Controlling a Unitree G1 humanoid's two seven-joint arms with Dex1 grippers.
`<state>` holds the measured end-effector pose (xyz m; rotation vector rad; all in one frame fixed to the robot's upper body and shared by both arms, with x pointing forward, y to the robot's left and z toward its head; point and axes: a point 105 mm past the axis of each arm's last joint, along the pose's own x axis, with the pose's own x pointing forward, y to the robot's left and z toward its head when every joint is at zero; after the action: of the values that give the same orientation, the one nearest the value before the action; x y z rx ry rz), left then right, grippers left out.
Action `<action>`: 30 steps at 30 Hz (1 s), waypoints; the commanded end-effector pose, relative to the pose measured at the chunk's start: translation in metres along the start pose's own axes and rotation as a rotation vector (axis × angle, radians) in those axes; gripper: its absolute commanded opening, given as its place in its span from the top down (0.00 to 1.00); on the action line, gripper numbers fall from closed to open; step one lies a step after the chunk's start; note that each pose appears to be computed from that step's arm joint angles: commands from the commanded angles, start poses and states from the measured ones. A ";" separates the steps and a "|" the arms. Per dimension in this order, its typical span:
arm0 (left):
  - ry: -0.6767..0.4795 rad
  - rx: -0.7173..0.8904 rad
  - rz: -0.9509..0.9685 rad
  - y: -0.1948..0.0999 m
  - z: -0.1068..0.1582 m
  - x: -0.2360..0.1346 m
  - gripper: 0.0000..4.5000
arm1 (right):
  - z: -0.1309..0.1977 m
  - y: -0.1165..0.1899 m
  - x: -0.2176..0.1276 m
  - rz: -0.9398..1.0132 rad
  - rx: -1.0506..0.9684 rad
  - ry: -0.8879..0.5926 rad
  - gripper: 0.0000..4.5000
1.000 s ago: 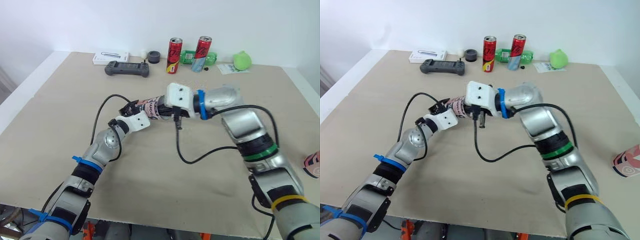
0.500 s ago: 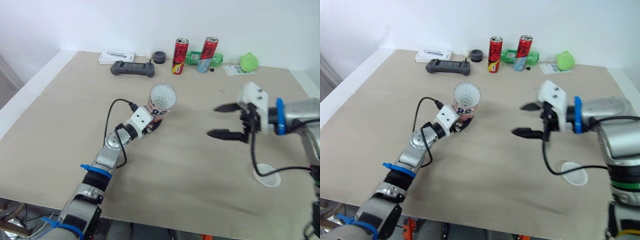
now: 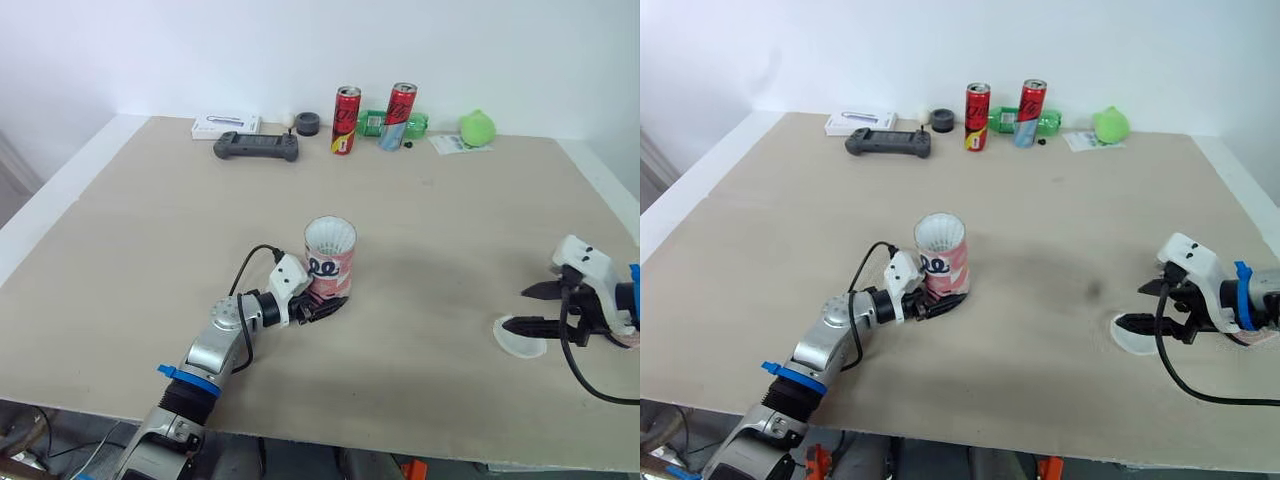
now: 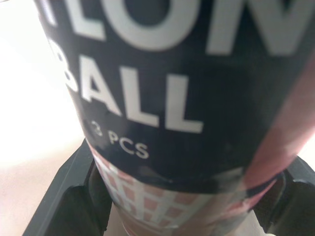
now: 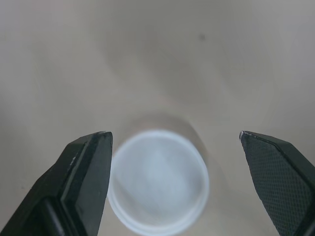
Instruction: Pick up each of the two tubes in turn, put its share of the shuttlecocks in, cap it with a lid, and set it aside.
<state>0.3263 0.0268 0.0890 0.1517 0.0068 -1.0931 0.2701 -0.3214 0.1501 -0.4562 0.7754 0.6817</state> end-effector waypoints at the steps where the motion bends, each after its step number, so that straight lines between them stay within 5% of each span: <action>1: 0.056 -0.007 -0.022 -0.007 -0.013 -0.002 0.32 | -0.010 -0.005 0.002 -0.030 -0.013 0.037 0.01; 8: 0.041 0.000 -0.007 -0.004 -0.008 -0.003 0.32 | 0.013 0.000 -0.007 -0.004 -0.054 -0.062 0.01; 12: 0.025 -0.002 -0.007 -0.003 -0.004 -0.001 0.32 | 0.016 0.007 -0.005 0.016 -0.067 -0.067 0.37; 17: 0.019 -0.002 -0.003 -0.002 -0.001 -0.001 0.32 | 0.001 0.013 0.000 0.030 -0.059 0.004 0.95; 18: 0.018 -0.001 -0.004 -0.002 -0.001 -0.001 0.32 | -0.001 0.013 0.001 0.028 -0.059 0.015 1.00; 30: 0.018 0.005 -0.004 -0.001 0.001 -0.001 0.32 | -0.031 0.020 0.017 0.058 -0.075 0.149 1.00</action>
<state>0.3252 0.0266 0.0906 0.1604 0.0092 -1.0961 0.2546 -0.3175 0.1196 -0.5270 0.8633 0.7303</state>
